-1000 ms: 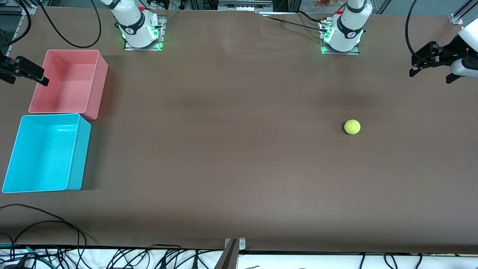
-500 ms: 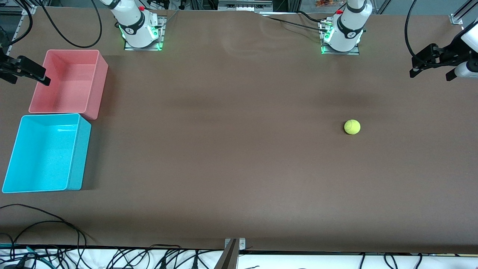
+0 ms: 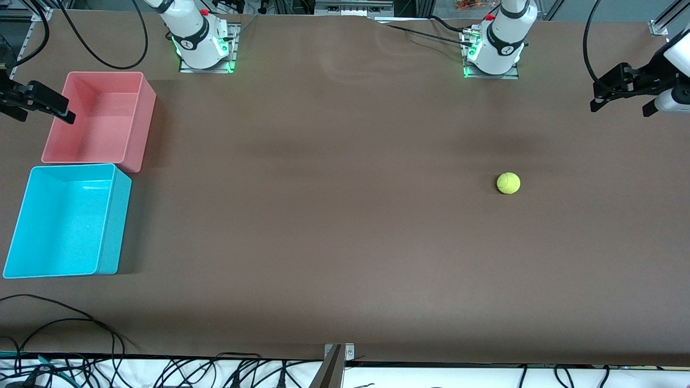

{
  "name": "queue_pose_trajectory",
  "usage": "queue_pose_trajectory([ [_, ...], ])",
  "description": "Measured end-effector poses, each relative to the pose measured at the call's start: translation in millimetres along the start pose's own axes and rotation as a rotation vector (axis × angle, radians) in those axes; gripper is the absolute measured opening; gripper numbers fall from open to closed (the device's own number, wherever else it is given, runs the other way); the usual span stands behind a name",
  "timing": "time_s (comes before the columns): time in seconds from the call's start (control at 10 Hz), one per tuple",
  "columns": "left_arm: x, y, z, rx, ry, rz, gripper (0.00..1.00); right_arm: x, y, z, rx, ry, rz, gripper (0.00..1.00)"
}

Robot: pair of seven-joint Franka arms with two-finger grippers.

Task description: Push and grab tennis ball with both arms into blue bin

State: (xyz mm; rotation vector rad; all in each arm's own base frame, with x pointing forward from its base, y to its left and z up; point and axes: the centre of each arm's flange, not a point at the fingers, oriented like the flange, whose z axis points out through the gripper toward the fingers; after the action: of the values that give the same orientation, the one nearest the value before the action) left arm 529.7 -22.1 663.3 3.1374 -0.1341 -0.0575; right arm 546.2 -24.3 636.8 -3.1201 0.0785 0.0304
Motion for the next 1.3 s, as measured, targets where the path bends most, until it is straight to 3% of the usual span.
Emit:
queue_pose_trajectory([
  [0.4,0.2,-3.5,5.7,-0.001,-0.016,-0.008,1.0,-0.2,-2.0,-0.1,0.0,-0.001,-0.004,1.0],
  [0.7,5.7,-20.6,46.7,-0.006,-0.088,-0.039,1.0,-0.7,-7.0,-0.5,0.0,0.0,-0.013,1.0],
  [1.3,2.6,-19.9,41.9,-0.006,-0.075,-0.038,1.0,-1.2,-13.4,-0.7,-0.001,-0.001,-0.025,1.0],
])
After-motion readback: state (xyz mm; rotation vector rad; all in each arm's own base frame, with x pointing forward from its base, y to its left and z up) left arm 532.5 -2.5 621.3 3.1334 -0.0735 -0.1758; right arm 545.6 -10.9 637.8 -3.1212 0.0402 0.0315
